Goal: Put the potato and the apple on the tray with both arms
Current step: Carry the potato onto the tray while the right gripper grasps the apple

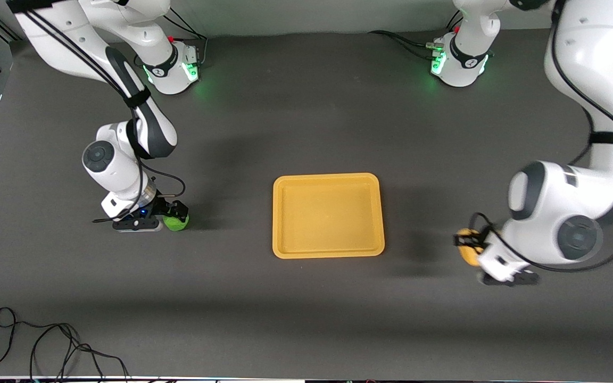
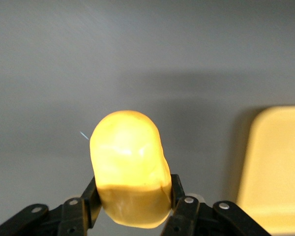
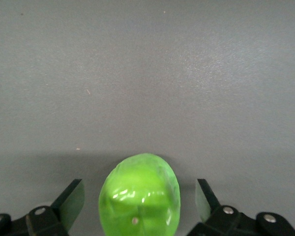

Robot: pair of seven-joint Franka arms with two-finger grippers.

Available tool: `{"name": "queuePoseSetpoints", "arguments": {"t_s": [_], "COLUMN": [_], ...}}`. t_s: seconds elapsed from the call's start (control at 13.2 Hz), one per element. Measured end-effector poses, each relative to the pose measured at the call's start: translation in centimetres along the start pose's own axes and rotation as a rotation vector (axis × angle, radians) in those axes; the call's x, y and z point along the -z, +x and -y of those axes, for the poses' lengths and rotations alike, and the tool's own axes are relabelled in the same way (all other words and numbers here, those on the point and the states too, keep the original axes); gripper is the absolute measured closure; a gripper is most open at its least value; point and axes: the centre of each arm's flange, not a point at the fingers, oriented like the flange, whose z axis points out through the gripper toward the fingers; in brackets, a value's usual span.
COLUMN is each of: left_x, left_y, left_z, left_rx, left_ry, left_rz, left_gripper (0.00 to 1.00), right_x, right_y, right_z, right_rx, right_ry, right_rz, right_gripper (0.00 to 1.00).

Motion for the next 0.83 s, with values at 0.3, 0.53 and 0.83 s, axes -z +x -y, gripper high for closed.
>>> {"name": "queuePoseSetpoints", "arguments": {"t_s": [0.3, 0.53, 0.83], "left_x": [-4.1, -9.5, -12.3], "left_y": [-4.7, -7.7, -9.4], "left_z": [-11.3, -17.5, -19.4], "left_rx": [-0.006, -0.013, -0.025], "left_ry": [0.013, -0.020, -0.018], "left_rz": [0.027, -0.054, -0.054], "left_gripper": [0.41, 0.41, 0.41], "right_x": [-1.5, -1.8, -0.5], "right_y": [-0.4, -0.7, 0.5], "right_z": [0.0, -0.1, 0.1], "right_rx": [0.000, 0.001, 0.001], "right_ry": [-0.001, -0.007, -0.006], "right_rz": [0.006, 0.044, 0.036], "right_gripper": [0.00, 0.16, 0.33]}}
